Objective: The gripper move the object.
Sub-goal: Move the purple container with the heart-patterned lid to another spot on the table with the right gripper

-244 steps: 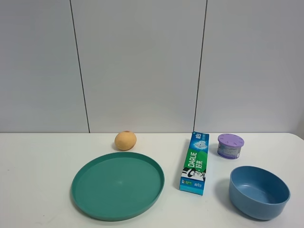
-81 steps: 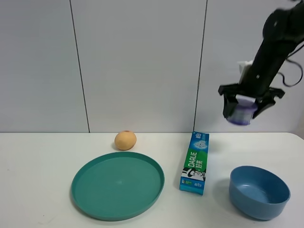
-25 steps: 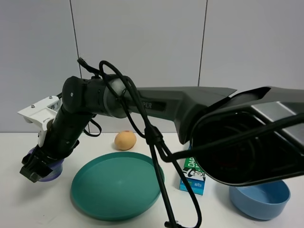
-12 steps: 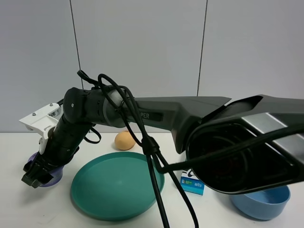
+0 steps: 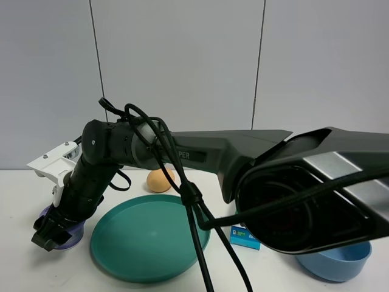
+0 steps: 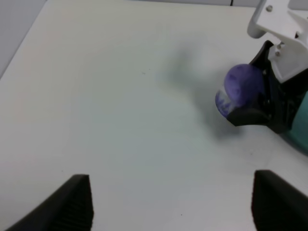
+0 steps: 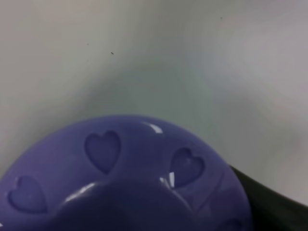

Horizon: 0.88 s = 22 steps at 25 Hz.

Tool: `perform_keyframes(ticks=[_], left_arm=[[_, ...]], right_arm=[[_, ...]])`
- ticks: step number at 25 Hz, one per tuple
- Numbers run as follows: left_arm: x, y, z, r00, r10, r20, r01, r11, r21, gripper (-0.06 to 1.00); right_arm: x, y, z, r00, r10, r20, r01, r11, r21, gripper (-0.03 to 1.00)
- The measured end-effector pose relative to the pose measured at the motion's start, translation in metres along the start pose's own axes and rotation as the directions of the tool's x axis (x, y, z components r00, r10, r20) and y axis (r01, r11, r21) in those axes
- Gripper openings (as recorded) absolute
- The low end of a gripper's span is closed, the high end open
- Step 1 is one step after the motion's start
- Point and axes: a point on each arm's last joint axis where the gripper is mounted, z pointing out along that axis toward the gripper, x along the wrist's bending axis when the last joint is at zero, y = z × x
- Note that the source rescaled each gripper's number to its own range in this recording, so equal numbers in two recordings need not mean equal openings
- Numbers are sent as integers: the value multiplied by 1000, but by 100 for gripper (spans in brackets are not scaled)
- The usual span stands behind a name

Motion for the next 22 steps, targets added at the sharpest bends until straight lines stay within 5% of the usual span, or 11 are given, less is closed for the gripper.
perform_keyframes(ticks=[9, 18, 22], left_arm=[[0, 0, 0, 1000, 0, 0, 0, 1000, 0, 100], [0, 0, 0, 1000, 0, 0, 0, 1000, 0, 100], [0, 0, 0, 1000, 0, 0, 0, 1000, 0, 100]], right_arm=[[0, 0, 0, 1000, 0, 1, 0, 1000, -1, 0], [0, 1, -1, 1000, -1, 2, 1, 1000, -3, 15], [-1, 8, -9, 1000, 14, 8, -14, 1000, -18, 51]])
